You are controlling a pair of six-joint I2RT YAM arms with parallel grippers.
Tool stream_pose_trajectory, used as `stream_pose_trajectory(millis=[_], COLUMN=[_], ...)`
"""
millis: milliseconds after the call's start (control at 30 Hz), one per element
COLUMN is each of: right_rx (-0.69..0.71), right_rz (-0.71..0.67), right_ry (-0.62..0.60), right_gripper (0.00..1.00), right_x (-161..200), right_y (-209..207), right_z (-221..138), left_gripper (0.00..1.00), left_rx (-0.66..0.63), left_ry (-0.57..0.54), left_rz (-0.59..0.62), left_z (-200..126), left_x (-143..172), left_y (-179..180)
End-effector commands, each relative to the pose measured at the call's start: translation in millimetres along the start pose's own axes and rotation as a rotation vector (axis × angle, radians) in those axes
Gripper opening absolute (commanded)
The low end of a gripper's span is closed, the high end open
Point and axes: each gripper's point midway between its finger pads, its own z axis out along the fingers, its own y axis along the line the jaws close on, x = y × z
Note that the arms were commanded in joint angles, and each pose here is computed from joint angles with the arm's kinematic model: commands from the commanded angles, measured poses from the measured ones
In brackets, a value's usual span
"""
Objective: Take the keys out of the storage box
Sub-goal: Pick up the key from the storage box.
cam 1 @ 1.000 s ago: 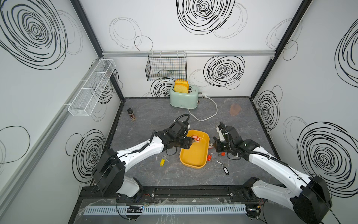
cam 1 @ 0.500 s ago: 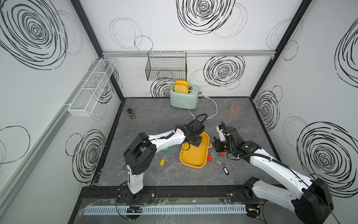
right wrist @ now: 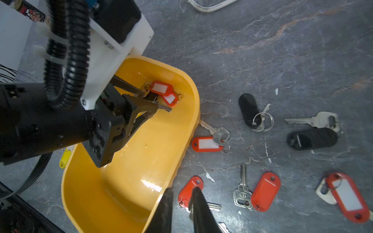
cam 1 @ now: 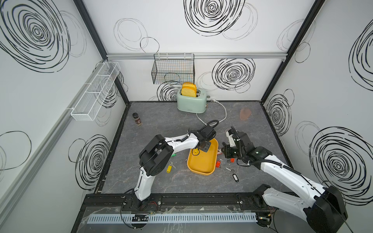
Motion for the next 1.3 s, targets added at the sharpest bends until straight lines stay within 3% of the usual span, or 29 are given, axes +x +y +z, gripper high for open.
stream_pose_trajectory(millis=[0, 367, 667, 933, 1267], right_rx=[-0.003, -0.006, -0.007, -0.01, -0.033], right_rz=[0.008, 0.007, 0.007, 0.008, 0.004], right_ry=[-0.009, -0.007, -0.011, -0.02, -0.036], right_gripper=[0.22, 0.22, 0.22, 0.22, 0.22], right_x=[-1, -1, -2, -4, -11], right_y=[-1, 0, 0, 1, 8], right_z=[0, -1, -1, -2, -4], left_gripper=[0.35, 0.28, 0.13, 0.0, 0.0], left_rx=[-0.033, -0.069, -0.075, -0.07, 0.001], left_ry=[-0.014, 0.002, -0.006, -0.047, -0.127], left_rz=[0.018, 0.023, 0.029, 0.03, -0.009], left_z=[4, 19, 19, -1, -54], left_x=[-8, -4, -6, -18, -30], left_y=[4, 9, 10, 9, 3])
